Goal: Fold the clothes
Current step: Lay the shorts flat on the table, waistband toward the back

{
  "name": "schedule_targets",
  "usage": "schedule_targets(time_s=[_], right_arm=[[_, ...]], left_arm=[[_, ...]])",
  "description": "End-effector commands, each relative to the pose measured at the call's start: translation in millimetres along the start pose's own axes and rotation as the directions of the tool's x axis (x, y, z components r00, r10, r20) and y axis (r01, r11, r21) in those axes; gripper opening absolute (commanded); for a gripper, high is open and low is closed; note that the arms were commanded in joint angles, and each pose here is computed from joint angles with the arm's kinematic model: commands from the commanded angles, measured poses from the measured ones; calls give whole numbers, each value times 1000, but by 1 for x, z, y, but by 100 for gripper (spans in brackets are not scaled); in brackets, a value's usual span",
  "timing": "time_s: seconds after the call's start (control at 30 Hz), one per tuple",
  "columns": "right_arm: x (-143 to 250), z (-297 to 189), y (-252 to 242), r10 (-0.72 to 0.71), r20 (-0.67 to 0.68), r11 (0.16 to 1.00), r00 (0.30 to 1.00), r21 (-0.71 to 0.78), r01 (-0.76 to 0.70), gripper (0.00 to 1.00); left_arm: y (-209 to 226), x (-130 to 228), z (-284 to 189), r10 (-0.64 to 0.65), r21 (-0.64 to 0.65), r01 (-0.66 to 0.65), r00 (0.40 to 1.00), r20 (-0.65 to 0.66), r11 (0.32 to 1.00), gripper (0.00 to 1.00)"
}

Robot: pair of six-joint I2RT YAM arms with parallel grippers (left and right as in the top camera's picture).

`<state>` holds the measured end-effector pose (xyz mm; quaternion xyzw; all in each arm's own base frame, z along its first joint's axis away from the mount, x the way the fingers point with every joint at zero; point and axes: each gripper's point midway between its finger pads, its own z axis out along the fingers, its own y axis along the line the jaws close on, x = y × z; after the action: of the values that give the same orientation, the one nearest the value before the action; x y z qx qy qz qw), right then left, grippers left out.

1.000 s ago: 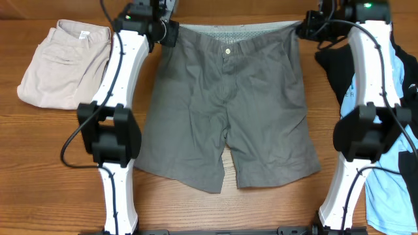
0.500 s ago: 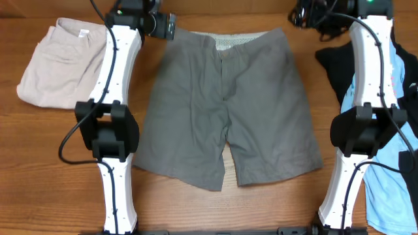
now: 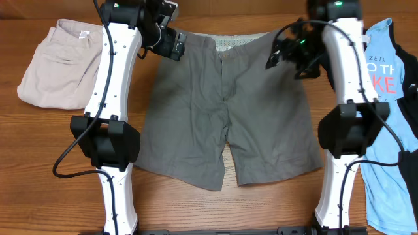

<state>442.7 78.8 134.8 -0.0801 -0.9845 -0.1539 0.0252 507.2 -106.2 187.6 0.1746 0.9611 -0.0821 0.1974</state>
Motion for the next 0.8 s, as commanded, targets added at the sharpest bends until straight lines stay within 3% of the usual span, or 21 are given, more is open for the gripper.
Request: schedule_targets(time_s=[0.0,0.17,0.37,0.77], right_arm=[[11,12,-25,136,-3,977,991,167,-134,100],[22,49,-35,223,-62,958,973,200,-207,100],[26,88,-38,229,-92,963,969,168,-212,100],[-6,150,-61,198,50,974,979,105,-203,98]], left_arm=[[2,7,0,11,-3,-11,1000,-25,1000,100],[9,10,0,-5,-44,4,999,-40,999,100],[8,1,0,6,-48,-7,1000,-6,999,100],[-7,-18,3,56,-48,-53,997,60,997,100]])
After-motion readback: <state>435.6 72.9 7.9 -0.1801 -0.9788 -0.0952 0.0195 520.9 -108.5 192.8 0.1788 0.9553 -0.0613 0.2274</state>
